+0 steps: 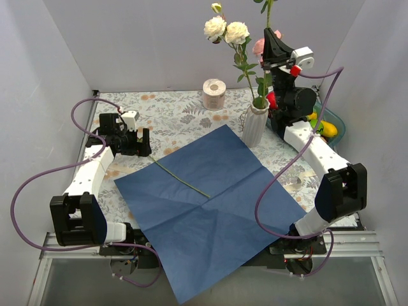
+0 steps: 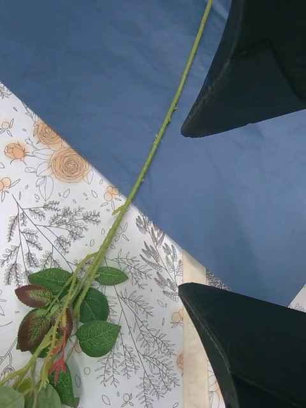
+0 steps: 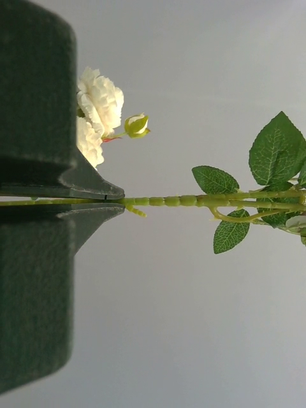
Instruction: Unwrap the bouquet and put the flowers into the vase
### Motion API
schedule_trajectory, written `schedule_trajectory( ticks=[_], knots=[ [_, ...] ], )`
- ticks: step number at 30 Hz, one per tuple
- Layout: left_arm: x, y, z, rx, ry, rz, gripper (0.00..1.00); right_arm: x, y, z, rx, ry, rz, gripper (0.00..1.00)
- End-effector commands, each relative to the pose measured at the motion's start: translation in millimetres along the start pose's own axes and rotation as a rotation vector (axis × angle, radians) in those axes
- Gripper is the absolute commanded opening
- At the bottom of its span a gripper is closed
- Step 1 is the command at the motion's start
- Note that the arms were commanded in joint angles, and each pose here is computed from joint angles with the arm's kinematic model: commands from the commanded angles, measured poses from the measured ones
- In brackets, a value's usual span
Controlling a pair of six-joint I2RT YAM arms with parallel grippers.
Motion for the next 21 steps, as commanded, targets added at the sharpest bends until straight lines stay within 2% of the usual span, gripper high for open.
schedule_trajectory(
  ticks=[1, 10, 19, 20, 21],
  knots=[
    [-8.6, -4.1, 14.7, 0.026, -0.032, -0.036, 0.98, 10.6, -16.7, 22.1, 0.013, -0.127, -0.042, 0.01],
    [-10.3, -5.3, 20.9, 0.058, 0.002, -0.062, 0.98, 1.2, -25.6, 1.4, 0.066, -0.135, -0.043, 0.01],
    [-9.0, -8.9, 23.0, 0.041, -0.002, -0.094, 0.98, -39.9, -18.7, -27.0, 0.105, -0.025, -0.044, 0.01],
    [-9.4, -9.6, 23.2, 0.038, -0.002, -0.099, 0.98, -44.3, -18.3, -28.8, 0.104, -0.014, -0.049, 0.09],
    [-9.8, -9.9, 24.2, 0.036, -0.004, -0.099, 0.98, -51.9, -17.3, -30.6, 0.106, 0.004, -0.051, 0.11]
  ],
)
Point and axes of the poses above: each gripper's point midway between its finger pads, its own x axis out along the fingers, its own y axis along the line the jaws close on, z = x × y, the point moved 7 cm from there along -x, back along the fingers, and after that the axes turned 5 degrees about -x, right-handed, at the moved point
